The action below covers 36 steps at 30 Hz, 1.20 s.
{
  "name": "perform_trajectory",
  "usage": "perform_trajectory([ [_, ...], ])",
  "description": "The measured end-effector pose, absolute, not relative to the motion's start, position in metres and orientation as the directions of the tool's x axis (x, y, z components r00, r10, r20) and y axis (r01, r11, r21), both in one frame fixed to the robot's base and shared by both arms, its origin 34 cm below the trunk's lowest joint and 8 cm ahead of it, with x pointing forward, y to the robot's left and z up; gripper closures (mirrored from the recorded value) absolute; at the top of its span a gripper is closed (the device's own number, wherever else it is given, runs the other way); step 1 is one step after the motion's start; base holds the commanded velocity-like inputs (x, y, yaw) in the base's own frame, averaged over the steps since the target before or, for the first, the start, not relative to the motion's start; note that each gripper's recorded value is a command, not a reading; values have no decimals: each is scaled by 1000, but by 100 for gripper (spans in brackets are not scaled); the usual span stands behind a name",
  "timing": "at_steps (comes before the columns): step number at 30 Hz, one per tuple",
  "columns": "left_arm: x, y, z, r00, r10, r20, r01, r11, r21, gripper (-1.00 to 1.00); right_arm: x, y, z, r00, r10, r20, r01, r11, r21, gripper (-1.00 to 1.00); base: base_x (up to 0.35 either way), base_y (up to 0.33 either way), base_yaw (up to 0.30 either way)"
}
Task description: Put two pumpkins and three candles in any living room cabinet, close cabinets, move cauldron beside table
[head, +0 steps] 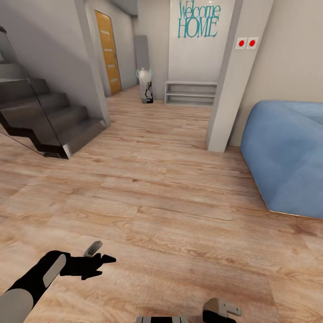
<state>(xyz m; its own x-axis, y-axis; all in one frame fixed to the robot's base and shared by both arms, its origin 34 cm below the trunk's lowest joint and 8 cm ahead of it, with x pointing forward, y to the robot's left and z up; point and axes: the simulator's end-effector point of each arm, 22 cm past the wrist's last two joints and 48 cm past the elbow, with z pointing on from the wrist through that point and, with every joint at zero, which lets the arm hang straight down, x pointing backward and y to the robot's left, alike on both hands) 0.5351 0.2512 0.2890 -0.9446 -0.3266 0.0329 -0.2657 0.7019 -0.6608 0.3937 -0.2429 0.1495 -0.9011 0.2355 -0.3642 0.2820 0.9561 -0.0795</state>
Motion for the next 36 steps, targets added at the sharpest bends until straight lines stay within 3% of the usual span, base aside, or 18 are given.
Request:
perform_trajectory([
  [4,534,248,294,-942,-329,57,-276,672,-688,-100,393,-243,148,-902,235,-361,282,956,-80,-100,0,0,0],
  [12,546,249,350,-946,-320,48,-211,496,-842,-100,393,-243,148,-902,235,-361,282,956,-80,-100,23,0,0],
  [36,548,253,349,-947,-320,23,-188,496,-848,-100,389,-244,145,-905,236,-354,282,956,-84,-100,66,-5,0],
])
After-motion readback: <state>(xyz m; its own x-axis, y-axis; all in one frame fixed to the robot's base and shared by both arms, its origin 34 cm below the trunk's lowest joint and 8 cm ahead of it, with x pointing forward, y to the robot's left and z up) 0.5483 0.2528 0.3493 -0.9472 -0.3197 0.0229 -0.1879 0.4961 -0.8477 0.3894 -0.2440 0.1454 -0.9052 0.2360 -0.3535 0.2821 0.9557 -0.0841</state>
